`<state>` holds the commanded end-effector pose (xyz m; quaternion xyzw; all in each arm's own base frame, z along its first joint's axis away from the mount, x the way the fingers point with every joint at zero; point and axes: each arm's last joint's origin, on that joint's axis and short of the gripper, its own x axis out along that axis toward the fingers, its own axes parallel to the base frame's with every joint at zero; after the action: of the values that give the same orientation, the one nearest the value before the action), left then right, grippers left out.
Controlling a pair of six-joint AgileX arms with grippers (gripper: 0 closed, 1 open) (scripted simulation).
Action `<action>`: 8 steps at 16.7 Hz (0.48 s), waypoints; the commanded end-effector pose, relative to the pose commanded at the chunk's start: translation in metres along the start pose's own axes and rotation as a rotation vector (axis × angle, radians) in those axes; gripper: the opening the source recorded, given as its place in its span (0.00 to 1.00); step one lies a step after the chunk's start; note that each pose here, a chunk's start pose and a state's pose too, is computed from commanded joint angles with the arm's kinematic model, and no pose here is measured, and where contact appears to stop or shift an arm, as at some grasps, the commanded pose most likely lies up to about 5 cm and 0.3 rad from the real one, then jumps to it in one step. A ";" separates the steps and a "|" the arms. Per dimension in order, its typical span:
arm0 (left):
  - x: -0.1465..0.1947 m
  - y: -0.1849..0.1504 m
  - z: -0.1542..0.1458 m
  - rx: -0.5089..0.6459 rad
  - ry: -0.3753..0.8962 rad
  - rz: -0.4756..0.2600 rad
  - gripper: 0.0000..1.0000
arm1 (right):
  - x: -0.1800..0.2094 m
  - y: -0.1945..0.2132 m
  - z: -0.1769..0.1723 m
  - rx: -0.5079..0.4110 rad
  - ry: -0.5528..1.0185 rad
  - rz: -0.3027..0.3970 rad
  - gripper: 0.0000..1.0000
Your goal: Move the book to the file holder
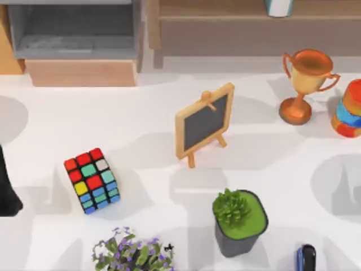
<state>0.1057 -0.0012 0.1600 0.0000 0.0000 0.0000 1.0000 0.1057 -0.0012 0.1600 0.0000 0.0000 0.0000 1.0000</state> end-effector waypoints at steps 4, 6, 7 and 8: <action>0.000 -0.001 0.008 0.001 -0.005 -0.004 1.00 | 0.000 0.000 0.000 0.000 0.000 0.000 1.00; 0.001 -0.004 0.025 0.002 -0.015 -0.013 1.00 | 0.000 0.000 0.000 0.000 0.000 0.000 1.00; 0.003 -0.006 0.038 0.003 -0.020 -0.018 1.00 | 0.000 0.000 0.000 0.000 0.000 0.000 1.00; 0.005 -0.008 0.052 0.005 -0.025 -0.023 1.00 | 0.000 0.000 0.000 0.000 0.000 0.000 1.00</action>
<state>0.1109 -0.0093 0.2123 0.0025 -0.0123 -0.0115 0.9999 0.1057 -0.0012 0.1600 0.0000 0.0000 0.0000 1.0000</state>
